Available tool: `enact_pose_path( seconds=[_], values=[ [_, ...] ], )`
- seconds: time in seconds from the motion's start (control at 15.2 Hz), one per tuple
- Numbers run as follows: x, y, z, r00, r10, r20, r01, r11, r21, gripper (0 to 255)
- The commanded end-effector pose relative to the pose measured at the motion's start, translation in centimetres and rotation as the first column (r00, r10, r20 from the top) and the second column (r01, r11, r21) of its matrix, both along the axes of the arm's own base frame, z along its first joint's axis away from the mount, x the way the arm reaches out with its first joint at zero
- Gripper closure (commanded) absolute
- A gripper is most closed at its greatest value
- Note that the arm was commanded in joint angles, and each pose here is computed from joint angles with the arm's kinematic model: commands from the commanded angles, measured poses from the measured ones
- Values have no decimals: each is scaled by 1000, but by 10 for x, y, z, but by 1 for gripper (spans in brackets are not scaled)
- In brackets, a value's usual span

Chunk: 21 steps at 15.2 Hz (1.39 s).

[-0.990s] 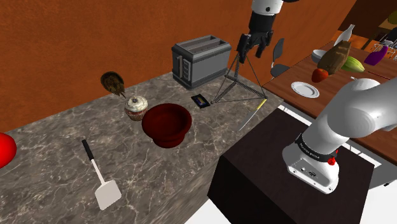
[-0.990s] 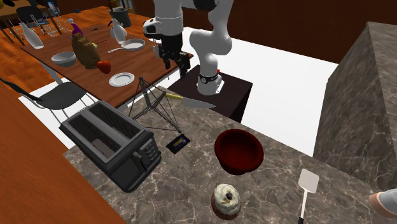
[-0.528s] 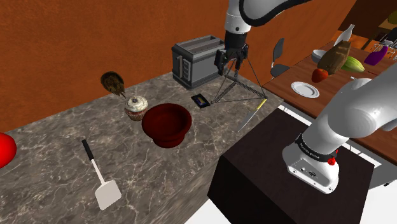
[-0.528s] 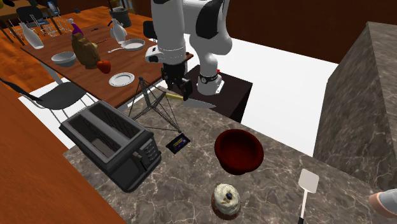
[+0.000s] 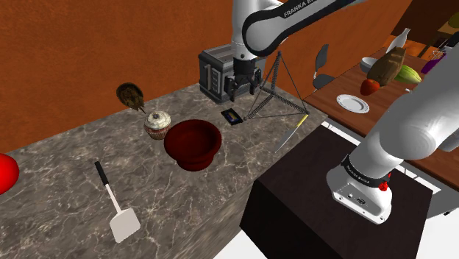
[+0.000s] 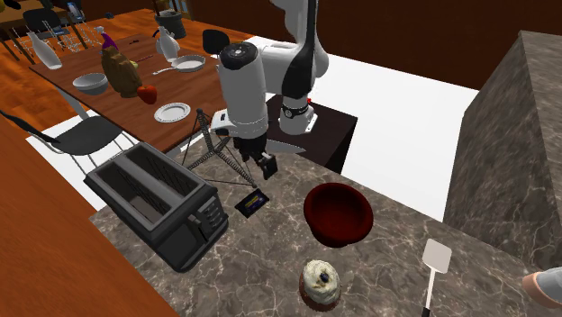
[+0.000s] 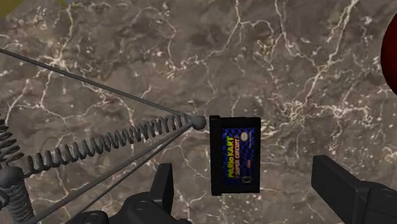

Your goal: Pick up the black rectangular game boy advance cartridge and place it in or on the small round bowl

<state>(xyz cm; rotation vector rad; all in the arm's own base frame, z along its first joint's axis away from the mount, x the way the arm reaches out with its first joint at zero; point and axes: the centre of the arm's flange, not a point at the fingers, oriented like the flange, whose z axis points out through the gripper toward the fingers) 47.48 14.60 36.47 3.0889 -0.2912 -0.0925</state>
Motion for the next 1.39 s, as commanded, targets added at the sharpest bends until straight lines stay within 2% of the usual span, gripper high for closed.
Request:
enact_pose_path(
  seconds=[0.0, 0.26, 0.79, 1.32],
  values=[
    [16, 15, -19, 1000, -6, -7, 6, 1000, -1, 0],
    [45, 41, -57, 1000, -17, -22, 17, 1000, -6, 0],
    [44, 41, -99, 1000, -18, -23, 18, 1000, -6, 0],
    [44, 41, -99, 1000, -18, -23, 18, 1000, -6, 0]
  ],
)
